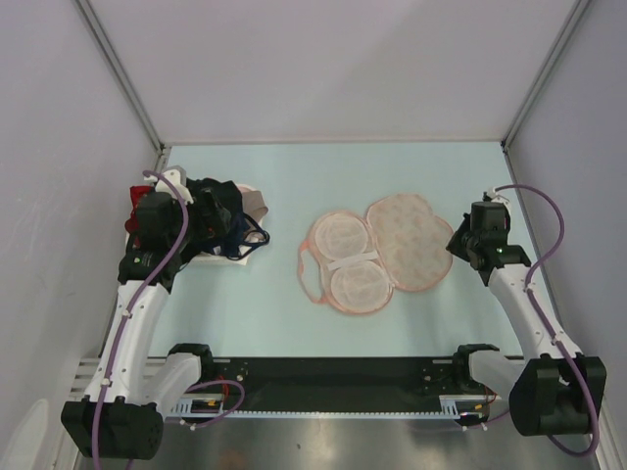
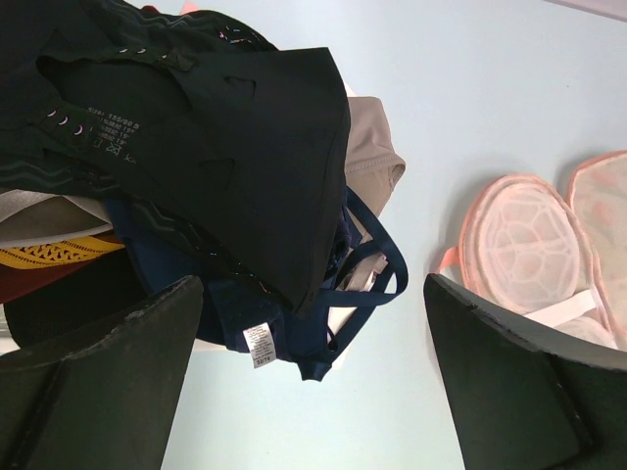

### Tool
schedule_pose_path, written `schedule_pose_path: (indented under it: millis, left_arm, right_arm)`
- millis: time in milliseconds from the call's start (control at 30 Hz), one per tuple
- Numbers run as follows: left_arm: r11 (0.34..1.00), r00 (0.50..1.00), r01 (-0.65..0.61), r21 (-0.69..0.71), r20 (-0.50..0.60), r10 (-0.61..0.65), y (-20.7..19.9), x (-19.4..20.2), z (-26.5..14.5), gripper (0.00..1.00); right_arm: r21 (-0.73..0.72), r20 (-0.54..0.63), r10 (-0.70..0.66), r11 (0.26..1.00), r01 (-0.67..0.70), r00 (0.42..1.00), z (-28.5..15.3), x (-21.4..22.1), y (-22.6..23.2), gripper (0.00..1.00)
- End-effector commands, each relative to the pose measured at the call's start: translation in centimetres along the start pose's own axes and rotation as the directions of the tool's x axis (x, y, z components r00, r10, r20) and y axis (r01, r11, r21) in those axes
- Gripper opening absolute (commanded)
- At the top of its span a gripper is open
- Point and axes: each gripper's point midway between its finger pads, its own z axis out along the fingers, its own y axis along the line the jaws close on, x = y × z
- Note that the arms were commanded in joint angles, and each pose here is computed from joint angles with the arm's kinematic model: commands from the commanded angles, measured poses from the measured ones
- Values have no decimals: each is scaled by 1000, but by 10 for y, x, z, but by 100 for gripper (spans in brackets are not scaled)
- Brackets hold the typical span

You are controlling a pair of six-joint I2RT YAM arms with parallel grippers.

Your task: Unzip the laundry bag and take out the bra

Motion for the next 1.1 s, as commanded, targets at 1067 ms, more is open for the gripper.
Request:
schedule_pose_path:
  millis: [1067]
  left_arm:
    - [999, 1000, -24, 45, 10, 23, -7, 0, 2, 100]
  right_arm:
    - [-675, -64, -297, 716, 177, 953, -78, 146, 222, 0]
